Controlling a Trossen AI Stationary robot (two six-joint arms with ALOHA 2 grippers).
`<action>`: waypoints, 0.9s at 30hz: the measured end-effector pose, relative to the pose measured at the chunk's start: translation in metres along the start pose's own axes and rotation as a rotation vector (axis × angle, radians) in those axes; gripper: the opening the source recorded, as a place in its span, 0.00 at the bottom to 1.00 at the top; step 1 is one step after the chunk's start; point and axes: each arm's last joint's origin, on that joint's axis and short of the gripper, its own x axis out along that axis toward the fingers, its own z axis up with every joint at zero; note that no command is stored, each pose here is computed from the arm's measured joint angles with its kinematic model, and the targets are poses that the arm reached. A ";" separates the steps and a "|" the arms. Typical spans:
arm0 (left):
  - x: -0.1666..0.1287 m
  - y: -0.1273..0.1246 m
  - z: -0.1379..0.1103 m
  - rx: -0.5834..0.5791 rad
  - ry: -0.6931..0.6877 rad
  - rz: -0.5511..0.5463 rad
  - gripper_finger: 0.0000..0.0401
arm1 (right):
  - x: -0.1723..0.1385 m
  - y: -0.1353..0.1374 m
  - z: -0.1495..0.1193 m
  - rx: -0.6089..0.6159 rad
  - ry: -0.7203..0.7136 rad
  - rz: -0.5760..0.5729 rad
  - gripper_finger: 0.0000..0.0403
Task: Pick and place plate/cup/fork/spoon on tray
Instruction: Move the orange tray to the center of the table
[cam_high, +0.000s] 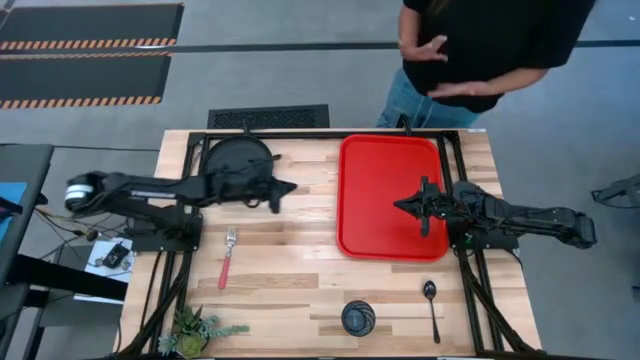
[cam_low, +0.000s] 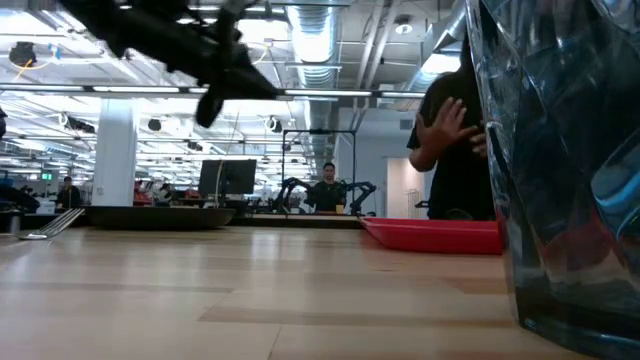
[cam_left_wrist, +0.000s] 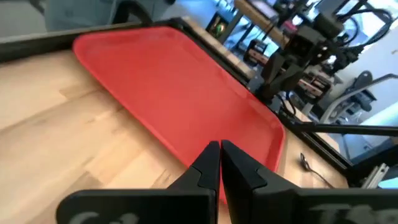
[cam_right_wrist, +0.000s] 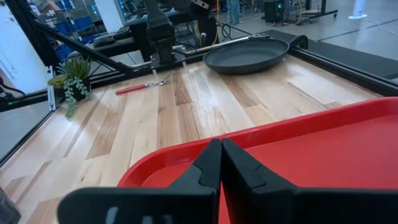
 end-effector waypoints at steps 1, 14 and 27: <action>0.008 -0.003 0.001 -0.005 0.010 0.001 0.00 | 0.000 0.000 0.000 0.000 0.000 0.000 0.08; 0.091 -0.012 -0.005 -0.104 0.148 0.056 0.00 | 0.000 0.000 0.000 0.000 -0.001 -0.001 0.08; 0.159 0.010 -0.033 -0.206 0.256 0.196 0.10 | 0.000 0.000 0.000 0.000 -0.001 -0.005 0.08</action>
